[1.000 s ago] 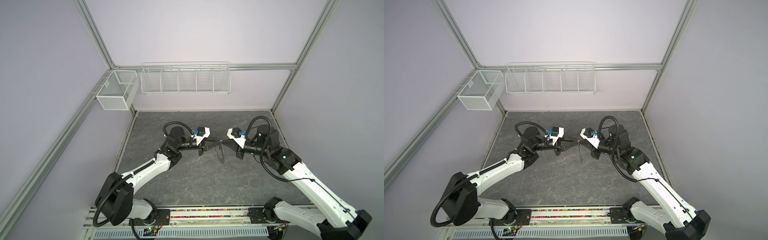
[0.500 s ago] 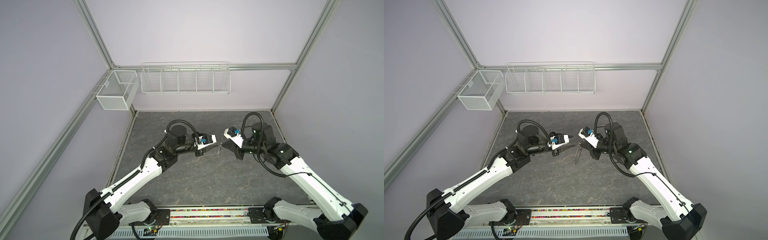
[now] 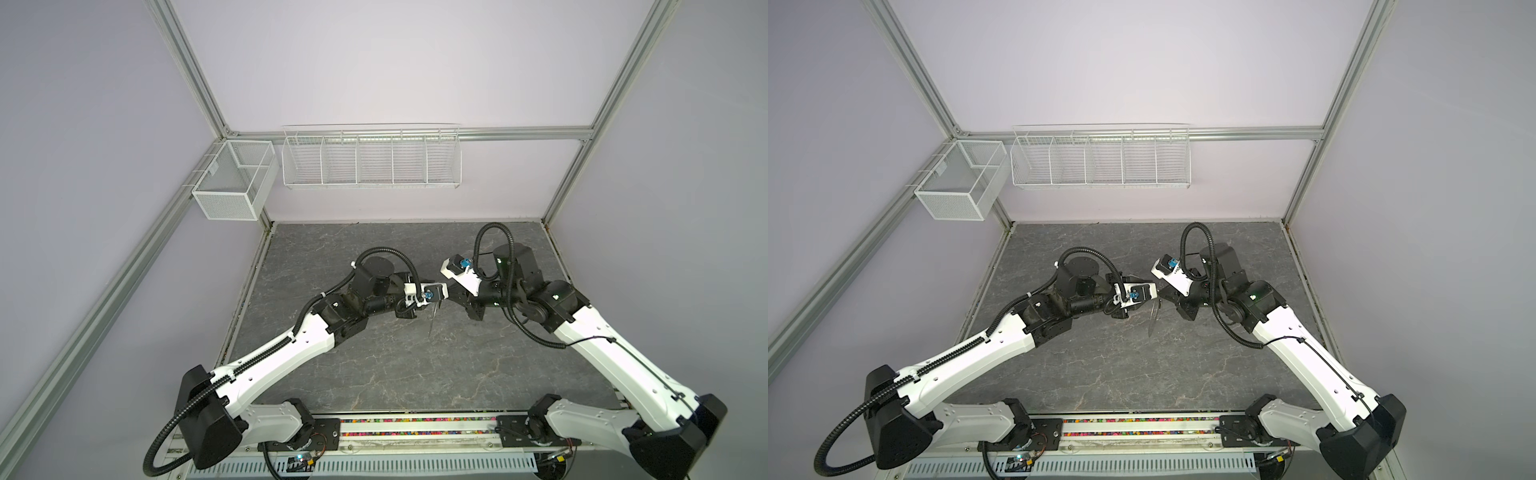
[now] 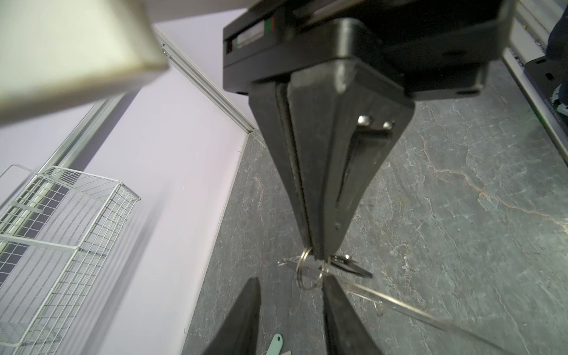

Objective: Attach keys to a key ring
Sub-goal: Insert the key into the keyring.

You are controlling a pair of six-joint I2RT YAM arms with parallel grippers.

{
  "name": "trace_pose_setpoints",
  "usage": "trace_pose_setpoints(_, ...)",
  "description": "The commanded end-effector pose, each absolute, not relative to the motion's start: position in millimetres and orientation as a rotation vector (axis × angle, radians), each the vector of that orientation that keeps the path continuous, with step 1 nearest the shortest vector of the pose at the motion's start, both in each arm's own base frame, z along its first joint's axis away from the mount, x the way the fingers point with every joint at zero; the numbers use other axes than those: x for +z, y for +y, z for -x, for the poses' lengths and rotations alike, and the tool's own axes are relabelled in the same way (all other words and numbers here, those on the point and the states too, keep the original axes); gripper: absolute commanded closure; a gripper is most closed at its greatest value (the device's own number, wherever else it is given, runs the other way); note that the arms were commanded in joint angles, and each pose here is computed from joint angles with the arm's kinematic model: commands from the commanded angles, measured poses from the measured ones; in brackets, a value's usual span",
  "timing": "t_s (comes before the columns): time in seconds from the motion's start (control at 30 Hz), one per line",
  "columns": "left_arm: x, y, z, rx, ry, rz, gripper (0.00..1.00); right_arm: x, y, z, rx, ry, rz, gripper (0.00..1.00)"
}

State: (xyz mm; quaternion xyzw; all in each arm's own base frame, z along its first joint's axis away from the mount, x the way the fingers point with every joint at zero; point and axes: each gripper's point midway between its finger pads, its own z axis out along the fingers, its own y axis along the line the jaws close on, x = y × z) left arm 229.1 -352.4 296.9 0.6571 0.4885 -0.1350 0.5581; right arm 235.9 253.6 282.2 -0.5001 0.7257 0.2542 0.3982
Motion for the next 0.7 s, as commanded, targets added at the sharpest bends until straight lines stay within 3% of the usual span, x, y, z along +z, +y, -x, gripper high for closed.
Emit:
trace_pose_setpoints(0.0,305.0,-355.3,-232.2,-0.279,1.123,-1.538,0.67,291.4,257.1,-236.0,0.644,1.809,1.274,0.93)
trace_pose_setpoints(0.67,288.2,-365.8,-232.2,-0.303,1.138,-1.593,0.81,286.1,263.4,-231.2,0.636,1.787,1.339,0.93)
